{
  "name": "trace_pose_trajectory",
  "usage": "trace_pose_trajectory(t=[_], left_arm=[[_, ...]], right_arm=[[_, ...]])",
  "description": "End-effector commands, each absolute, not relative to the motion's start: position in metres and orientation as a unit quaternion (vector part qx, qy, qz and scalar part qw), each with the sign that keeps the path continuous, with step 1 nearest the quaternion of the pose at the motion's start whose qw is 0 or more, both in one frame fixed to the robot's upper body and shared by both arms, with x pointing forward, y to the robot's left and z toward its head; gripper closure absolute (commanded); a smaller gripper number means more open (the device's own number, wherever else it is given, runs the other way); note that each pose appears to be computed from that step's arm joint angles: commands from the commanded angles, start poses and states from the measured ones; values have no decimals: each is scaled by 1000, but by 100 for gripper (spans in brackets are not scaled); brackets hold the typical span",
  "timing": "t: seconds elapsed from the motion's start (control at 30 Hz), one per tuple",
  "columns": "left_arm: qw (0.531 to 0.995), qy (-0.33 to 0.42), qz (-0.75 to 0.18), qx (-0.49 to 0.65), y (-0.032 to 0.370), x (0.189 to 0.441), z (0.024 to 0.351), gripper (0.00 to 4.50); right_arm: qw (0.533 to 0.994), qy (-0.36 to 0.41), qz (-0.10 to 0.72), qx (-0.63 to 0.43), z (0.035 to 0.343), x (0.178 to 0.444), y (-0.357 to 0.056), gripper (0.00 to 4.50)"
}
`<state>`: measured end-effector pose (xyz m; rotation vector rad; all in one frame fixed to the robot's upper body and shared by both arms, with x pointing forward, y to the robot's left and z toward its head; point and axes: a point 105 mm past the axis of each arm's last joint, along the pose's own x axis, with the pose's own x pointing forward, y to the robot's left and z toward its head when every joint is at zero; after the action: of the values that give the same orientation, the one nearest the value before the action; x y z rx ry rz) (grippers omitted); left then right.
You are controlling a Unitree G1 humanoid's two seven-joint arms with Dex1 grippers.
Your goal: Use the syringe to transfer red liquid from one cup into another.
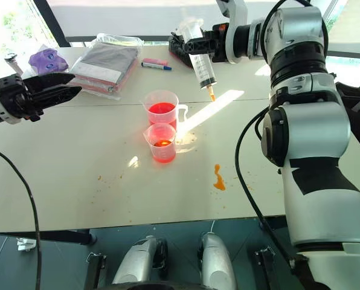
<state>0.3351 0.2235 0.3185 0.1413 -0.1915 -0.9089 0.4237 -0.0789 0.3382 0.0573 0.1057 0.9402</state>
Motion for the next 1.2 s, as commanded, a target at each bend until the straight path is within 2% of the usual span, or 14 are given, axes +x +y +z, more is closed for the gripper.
trace_pose_trajectory(t=[0.03, 0.17, 0.27, 0.5, 0.83, 1.2], left_arm=[[884, -141, -430, 122, 221, 353, 350, 211], [874, -185, -425, 147, 208, 378, 379, 211], [864, -208, -428, 166, 193, 388, 395, 211], [850, -228, -437, 187, 170, 397, 408, 211], [822, -223, -489, 187, 134, 399, 400, 211], [811, -194, -515, 196, 118, 405, 377, 211]], right_arm=[[856, -120, 503, 14, 381, 395, -45, 300], [831, -208, 516, 1, 369, 389, -14, 300], [825, -217, 521, -3, 352, 392, 3, 300], [828, -218, 517, -16, 325, 398, 10, 300], [832, -202, 516, -6, 309, 399, 10, 300], [838, -196, 508, -13, 293, 403, 13, 300]])
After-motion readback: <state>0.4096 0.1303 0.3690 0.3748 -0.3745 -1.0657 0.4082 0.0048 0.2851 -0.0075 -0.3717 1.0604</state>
